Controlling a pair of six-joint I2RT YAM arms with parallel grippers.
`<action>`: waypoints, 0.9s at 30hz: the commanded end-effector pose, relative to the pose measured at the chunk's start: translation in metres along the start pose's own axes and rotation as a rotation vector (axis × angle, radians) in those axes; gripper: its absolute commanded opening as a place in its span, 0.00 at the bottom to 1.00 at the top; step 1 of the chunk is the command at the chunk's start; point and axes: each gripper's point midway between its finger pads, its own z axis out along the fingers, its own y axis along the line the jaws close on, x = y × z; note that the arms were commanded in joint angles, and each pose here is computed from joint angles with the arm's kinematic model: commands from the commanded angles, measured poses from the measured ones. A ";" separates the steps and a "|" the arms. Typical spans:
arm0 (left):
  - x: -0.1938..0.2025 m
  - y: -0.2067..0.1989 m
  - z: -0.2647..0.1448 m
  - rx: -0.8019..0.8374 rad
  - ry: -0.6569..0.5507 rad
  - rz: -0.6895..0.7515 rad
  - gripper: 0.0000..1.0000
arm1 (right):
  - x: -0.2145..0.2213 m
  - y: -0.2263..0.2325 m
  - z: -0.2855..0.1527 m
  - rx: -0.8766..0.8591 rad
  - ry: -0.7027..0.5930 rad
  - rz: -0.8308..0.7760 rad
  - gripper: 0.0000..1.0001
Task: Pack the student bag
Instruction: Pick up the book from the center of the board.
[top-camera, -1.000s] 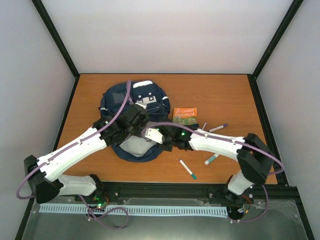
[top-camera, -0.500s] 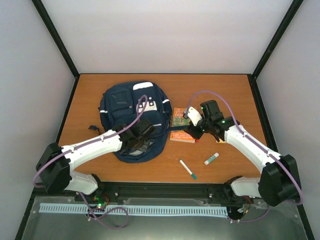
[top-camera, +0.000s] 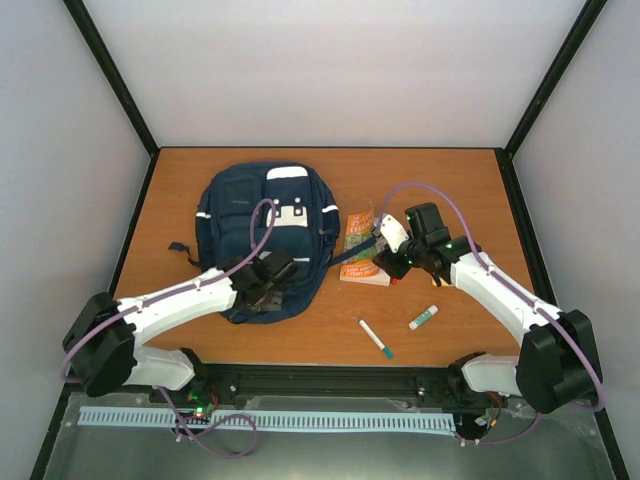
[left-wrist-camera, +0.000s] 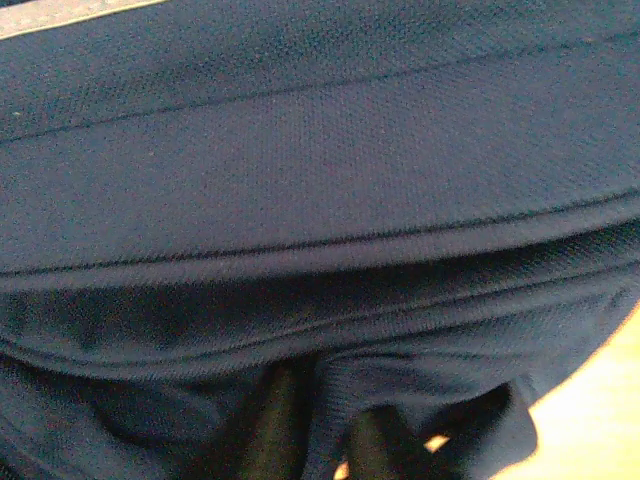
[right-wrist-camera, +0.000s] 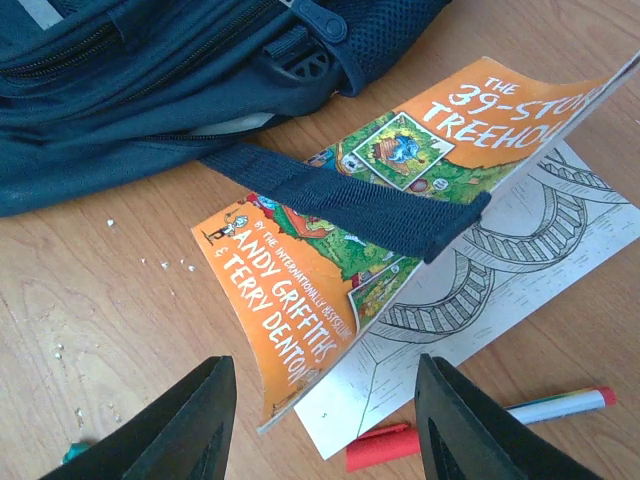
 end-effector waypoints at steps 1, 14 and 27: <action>-0.010 -0.021 -0.020 0.153 -0.024 0.003 0.42 | -0.010 -0.007 -0.008 0.034 -0.049 0.002 0.52; -0.043 -0.053 -0.123 0.411 -0.149 0.106 1.00 | -0.011 -0.014 -0.008 0.065 -0.041 0.012 0.56; -0.195 -0.055 -0.194 0.310 -0.658 -0.253 1.00 | -0.022 -0.083 -0.025 0.052 -0.040 0.283 0.57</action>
